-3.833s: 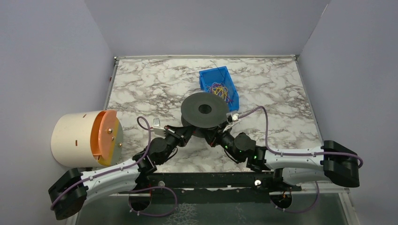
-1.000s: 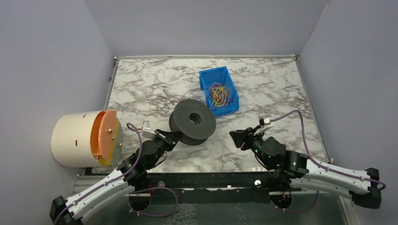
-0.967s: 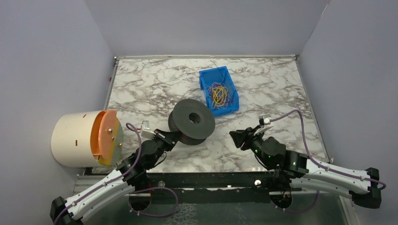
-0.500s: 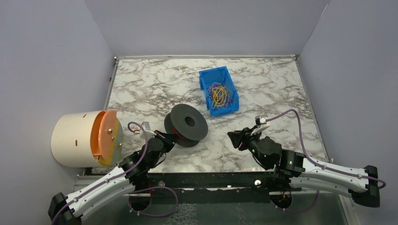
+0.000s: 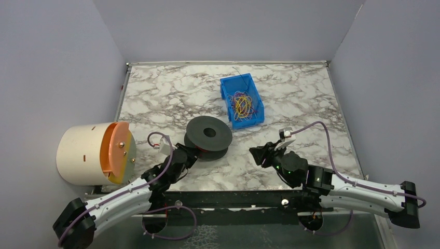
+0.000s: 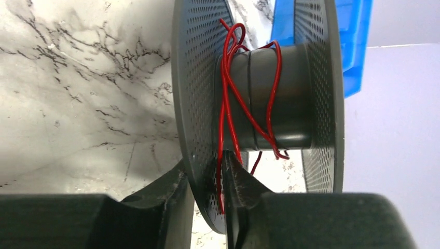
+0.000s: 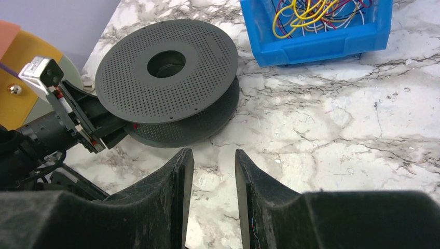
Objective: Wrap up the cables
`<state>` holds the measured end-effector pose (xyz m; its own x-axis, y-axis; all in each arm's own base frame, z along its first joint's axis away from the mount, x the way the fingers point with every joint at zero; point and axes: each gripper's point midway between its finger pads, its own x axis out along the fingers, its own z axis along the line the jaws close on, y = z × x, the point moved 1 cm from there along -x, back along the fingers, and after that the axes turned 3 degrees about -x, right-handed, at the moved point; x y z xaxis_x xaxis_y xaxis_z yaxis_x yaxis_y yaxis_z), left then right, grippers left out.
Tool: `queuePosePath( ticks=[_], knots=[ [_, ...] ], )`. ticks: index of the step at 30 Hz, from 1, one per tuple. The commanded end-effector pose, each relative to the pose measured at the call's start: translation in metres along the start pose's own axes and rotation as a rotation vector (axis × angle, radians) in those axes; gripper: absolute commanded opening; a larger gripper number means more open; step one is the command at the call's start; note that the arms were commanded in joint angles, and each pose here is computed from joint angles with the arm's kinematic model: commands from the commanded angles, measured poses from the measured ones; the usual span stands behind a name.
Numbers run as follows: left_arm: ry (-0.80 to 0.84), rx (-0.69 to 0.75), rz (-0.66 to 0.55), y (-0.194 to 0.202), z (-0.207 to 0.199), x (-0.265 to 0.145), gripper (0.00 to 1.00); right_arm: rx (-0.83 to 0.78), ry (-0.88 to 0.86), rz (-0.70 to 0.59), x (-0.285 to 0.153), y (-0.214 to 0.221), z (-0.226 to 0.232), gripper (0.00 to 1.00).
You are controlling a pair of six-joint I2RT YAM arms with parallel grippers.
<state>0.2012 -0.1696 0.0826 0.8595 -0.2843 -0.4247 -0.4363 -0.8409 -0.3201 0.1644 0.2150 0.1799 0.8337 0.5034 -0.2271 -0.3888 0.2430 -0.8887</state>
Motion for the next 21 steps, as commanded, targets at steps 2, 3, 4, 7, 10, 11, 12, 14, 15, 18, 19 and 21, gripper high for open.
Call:
queuePosePath(
  ticks=[2, 3, 4, 7, 10, 11, 12, 14, 15, 18, 19, 21],
  knots=[
    [0.016, -0.041, 0.042, 0.006, -0.001, 0.004, 0.31, 0.03, -0.019, -0.003, 0.003, 0.003, 0.004, 0.4],
    [0.003, -0.043, 0.047, 0.007, 0.003, 0.005, 0.33, 0.029, -0.018, -0.001, 0.003, 0.004, 0.004, 0.4],
    [-0.003, -0.044, 0.05, 0.007, 0.005, 0.005, 0.35, 0.029, -0.017, -0.001, 0.003, 0.004, 0.004, 0.4],
    [-0.022, -0.049, 0.059, 0.008, 0.011, 0.005, 0.4, 0.029, -0.017, 0.001, 0.003, 0.004, 0.003, 0.4],
    [-0.043, -0.045, 0.067, 0.009, 0.016, 0.004, 0.44, 0.027, -0.017, 0.003, 0.003, 0.005, 0.003, 0.4],
    [-0.052, -0.045, 0.071, 0.01, 0.019, 0.004, 0.45, 0.028, -0.017, 0.003, 0.003, 0.005, 0.004, 0.4],
    [-0.06, -0.044, 0.075, 0.011, 0.021, 0.004, 0.45, 0.028, -0.016, 0.004, 0.004, 0.005, 0.003, 0.4],
    [-0.078, -0.043, 0.083, 0.012, 0.026, 0.003, 0.46, 0.031, -0.015, 0.006, 0.004, 0.006, 0.004, 0.4],
    [-0.086, -0.043, 0.089, 0.013, 0.029, 0.002, 0.46, 0.031, -0.016, 0.008, 0.004, 0.006, 0.004, 0.4],
    [-0.105, -0.052, 0.102, 0.015, 0.037, -0.001, 0.46, 0.029, -0.013, 0.015, 0.005, 0.008, 0.004, 0.4],
    [-0.113, -0.053, 0.106, 0.016, 0.04, -0.002, 0.46, 0.031, -0.015, 0.016, 0.005, 0.008, 0.005, 0.4],
    [-0.13, -0.054, 0.113, 0.016, 0.046, -0.004, 0.46, 0.034, -0.015, 0.019, 0.005, 0.009, 0.005, 0.39]
  ],
)
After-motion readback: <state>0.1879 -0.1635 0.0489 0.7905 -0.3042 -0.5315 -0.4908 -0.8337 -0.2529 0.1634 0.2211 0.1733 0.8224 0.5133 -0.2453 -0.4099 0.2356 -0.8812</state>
